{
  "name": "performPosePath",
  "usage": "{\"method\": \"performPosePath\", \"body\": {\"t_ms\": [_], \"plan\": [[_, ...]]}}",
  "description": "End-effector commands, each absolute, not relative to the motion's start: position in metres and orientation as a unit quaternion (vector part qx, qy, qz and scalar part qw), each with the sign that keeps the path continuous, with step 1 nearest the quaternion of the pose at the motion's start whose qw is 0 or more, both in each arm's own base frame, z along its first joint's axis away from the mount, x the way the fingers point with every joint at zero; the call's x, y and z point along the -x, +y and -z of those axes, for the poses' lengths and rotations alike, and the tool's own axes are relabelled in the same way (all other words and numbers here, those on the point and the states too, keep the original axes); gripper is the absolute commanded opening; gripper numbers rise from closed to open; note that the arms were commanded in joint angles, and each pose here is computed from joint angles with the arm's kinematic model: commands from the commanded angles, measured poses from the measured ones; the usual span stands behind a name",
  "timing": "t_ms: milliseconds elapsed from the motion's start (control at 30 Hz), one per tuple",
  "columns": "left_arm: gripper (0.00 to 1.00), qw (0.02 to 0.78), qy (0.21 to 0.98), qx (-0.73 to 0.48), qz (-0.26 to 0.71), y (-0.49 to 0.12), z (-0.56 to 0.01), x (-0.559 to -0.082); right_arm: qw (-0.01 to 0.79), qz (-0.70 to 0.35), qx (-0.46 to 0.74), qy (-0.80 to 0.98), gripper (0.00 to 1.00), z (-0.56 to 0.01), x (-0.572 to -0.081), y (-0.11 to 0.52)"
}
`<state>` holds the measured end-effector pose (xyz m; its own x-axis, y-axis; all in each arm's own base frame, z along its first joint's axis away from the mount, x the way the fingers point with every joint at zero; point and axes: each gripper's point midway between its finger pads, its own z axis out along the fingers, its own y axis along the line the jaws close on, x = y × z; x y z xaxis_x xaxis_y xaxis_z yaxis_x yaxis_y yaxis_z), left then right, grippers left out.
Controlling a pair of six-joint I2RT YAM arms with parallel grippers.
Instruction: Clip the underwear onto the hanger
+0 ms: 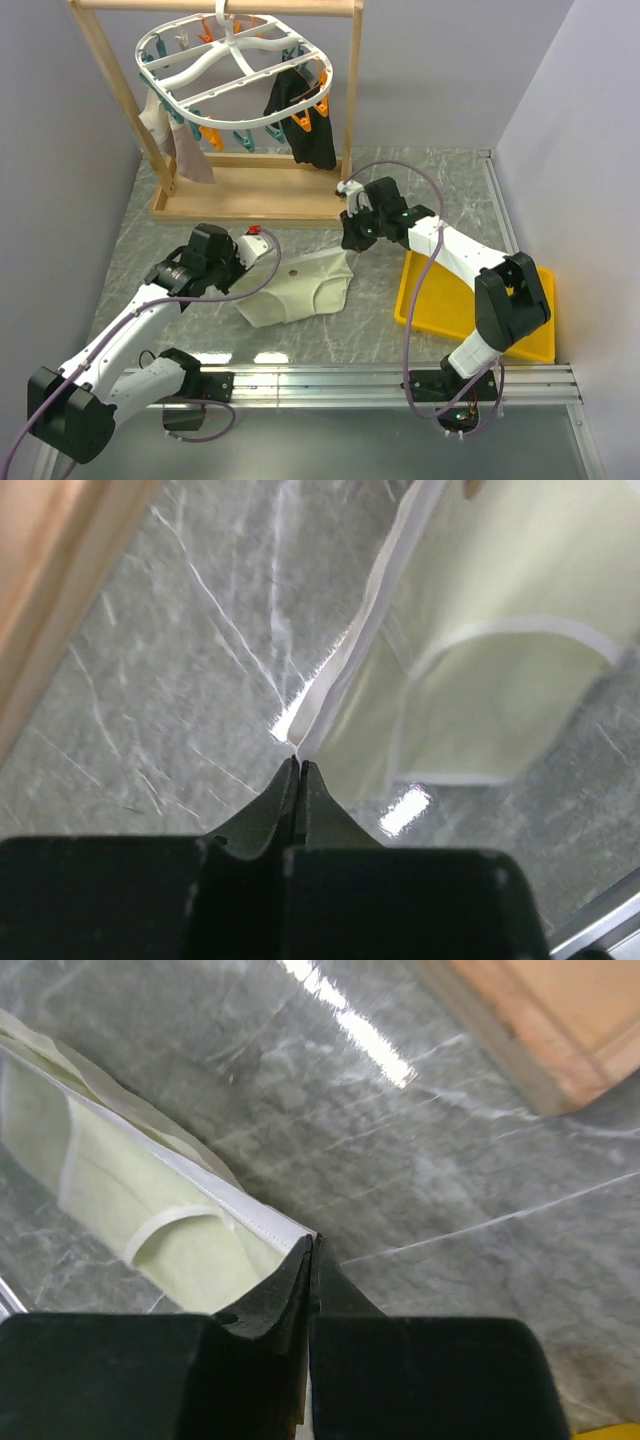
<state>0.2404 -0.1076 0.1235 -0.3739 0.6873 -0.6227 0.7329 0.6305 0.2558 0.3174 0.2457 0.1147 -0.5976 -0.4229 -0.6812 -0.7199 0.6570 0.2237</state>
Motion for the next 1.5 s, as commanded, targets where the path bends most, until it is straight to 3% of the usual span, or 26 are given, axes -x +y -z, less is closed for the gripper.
{"method": "performPosePath", "body": {"t_ms": [0,167,300,500,667,833,1000,1233,1467], "plan": [[0.0,0.437,0.78,-0.445,0.044,-0.121,-0.173,-0.254,0.371,-0.269,0.335,0.823,0.0,-0.172,-0.334,0.251],[0.0,0.45,0.771,-0.445,0.066,-0.123,-0.206,-0.239,0.397,-0.299,0.37,0.785,0.0,-0.214,-0.283,0.248],[0.0,0.443,0.739,-0.488,0.14,-0.139,-0.236,-0.201,0.418,-0.308,0.418,0.745,0.0,-0.241,-0.231,0.245],[0.0,0.431,0.709,-0.528,0.179,-0.137,-0.249,-0.154,0.406,-0.318,0.484,0.707,0.0,-0.235,-0.162,0.243],[0.0,0.42,0.699,-0.548,0.186,-0.131,-0.257,-0.132,0.413,-0.326,0.506,0.683,0.0,-0.248,-0.146,0.243],[0.0,0.388,0.74,-0.519,0.182,-0.132,-0.237,-0.15,0.414,-0.308,0.504,0.692,0.0,-0.232,-0.176,0.261],[0.0,0.346,0.809,-0.465,0.091,-0.118,-0.173,-0.217,0.392,-0.283,0.431,0.762,0.0,-0.188,-0.253,0.269],[0.0,0.354,0.829,-0.431,0.04,-0.107,-0.113,-0.29,0.373,-0.256,0.356,0.818,0.0,-0.132,-0.333,0.275],[0.01,0.338,0.856,-0.391,0.023,-0.083,-0.076,-0.327,0.347,-0.224,0.315,0.854,0.0,-0.082,-0.372,0.27]]}}
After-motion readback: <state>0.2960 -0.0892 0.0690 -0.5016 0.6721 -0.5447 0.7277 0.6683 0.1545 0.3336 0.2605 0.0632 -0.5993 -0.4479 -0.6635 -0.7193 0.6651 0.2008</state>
